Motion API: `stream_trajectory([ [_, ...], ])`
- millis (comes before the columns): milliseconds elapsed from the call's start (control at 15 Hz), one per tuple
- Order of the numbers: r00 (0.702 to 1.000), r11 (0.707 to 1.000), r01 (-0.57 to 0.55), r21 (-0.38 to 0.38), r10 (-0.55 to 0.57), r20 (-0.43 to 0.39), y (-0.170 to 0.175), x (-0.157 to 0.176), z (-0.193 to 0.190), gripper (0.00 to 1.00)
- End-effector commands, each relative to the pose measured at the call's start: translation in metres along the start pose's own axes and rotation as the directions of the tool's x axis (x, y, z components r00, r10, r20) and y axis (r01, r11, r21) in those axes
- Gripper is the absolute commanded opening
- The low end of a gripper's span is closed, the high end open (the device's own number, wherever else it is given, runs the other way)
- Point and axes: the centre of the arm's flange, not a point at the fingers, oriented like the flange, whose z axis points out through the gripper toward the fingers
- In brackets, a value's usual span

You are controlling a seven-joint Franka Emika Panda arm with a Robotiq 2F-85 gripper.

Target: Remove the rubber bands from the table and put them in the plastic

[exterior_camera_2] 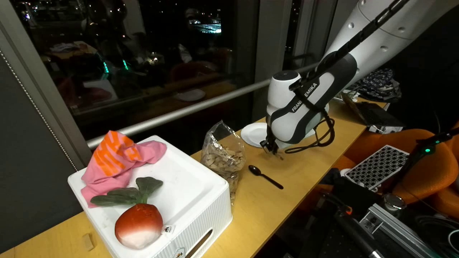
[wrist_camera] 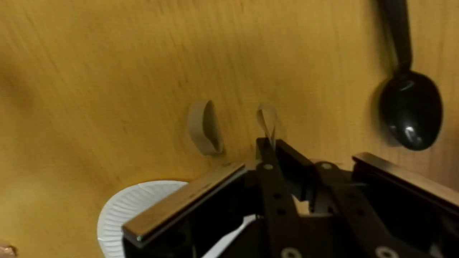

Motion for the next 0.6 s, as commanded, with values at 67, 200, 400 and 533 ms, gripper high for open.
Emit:
stream_trajectory([
  [67, 1.0, 0.998, -0.021, -0.061, 0.021, 0.005, 0.014, 0.003, 0.003, 0.02],
  [200, 0.999, 0.997, -0.031, -0.07, 0.032, 0.011, 0.018, 0.002, 0.009, 0.15],
  [400, 0.998, 0.995, -0.045, -0.085, 0.047, 0.028, 0.025, -0.002, 0.018, 0.43],
  [533, 0.997, 0.994, -0.055, -0.097, 0.059, 0.039, 0.032, -0.003, 0.023, 0.57],
])
